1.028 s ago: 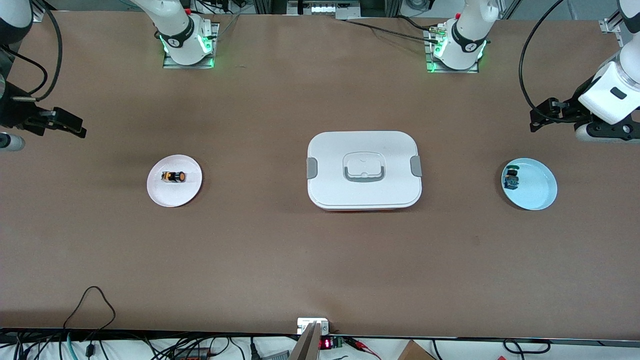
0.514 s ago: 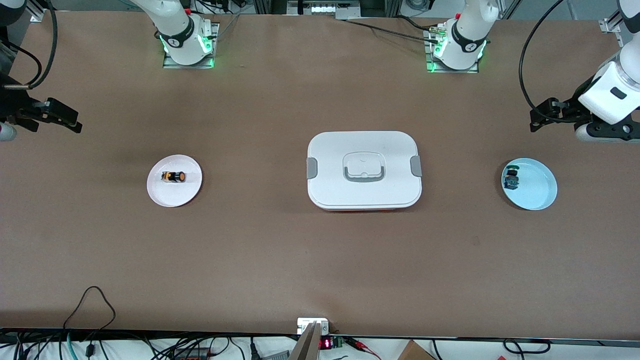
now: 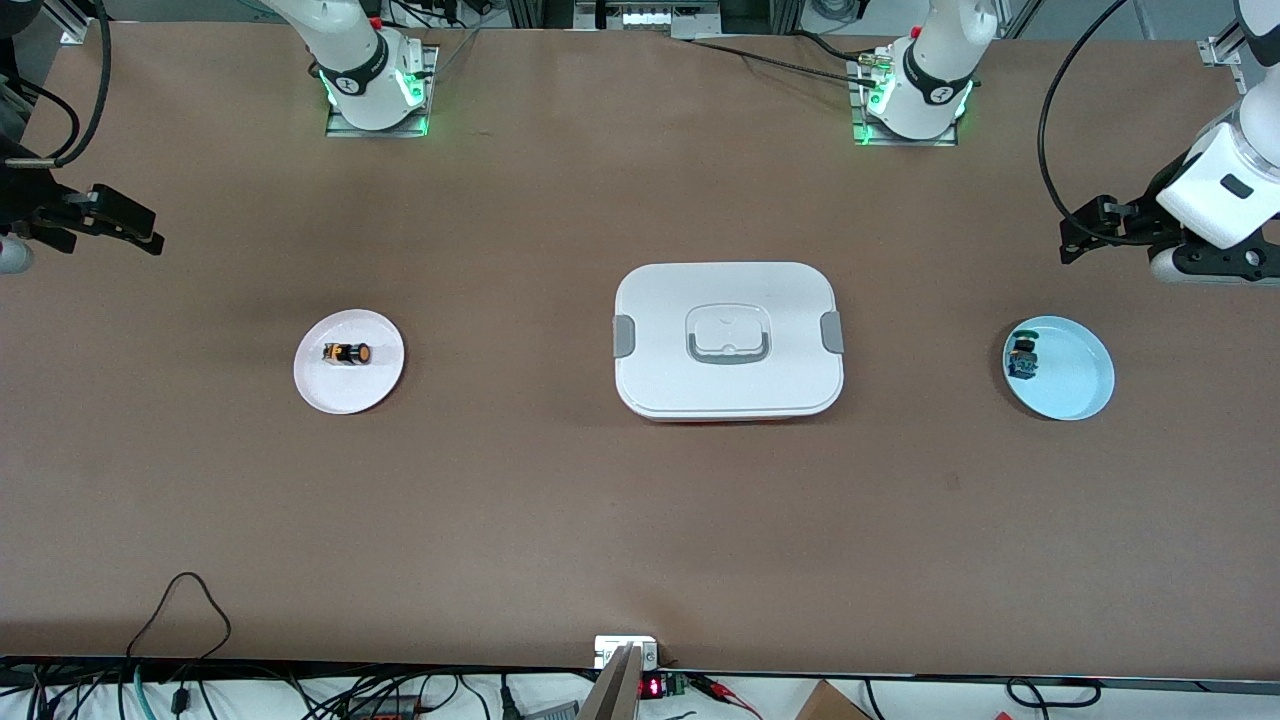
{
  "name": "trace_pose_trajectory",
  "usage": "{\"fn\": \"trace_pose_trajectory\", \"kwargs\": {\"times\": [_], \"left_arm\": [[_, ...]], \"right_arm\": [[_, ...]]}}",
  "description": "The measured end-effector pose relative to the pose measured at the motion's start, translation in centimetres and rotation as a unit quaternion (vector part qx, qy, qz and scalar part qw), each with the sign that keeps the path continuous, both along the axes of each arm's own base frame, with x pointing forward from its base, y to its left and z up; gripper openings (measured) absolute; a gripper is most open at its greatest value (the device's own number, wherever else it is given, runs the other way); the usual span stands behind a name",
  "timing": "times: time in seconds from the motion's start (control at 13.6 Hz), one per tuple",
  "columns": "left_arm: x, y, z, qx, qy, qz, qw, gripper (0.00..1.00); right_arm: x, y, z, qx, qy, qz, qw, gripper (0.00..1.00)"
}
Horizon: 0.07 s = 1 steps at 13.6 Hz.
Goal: Transfer orange switch to right arm and place
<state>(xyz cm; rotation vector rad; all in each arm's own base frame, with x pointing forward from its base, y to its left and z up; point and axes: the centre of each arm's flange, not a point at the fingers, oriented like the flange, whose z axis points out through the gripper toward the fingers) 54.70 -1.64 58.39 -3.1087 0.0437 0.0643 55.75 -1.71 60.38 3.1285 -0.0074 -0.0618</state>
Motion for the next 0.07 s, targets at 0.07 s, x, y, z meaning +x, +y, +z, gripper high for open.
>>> {"fn": "trace_pose_trajectory", "kwargs": {"times": [0.07], "left_arm": [[-0.01,0.0,0.0,0.0,0.0,0.0,1.0,1.0]], "right_arm": [[-0.04,0.06,0.07,0.0,0.001,0.001,1.0,1.0]]}}
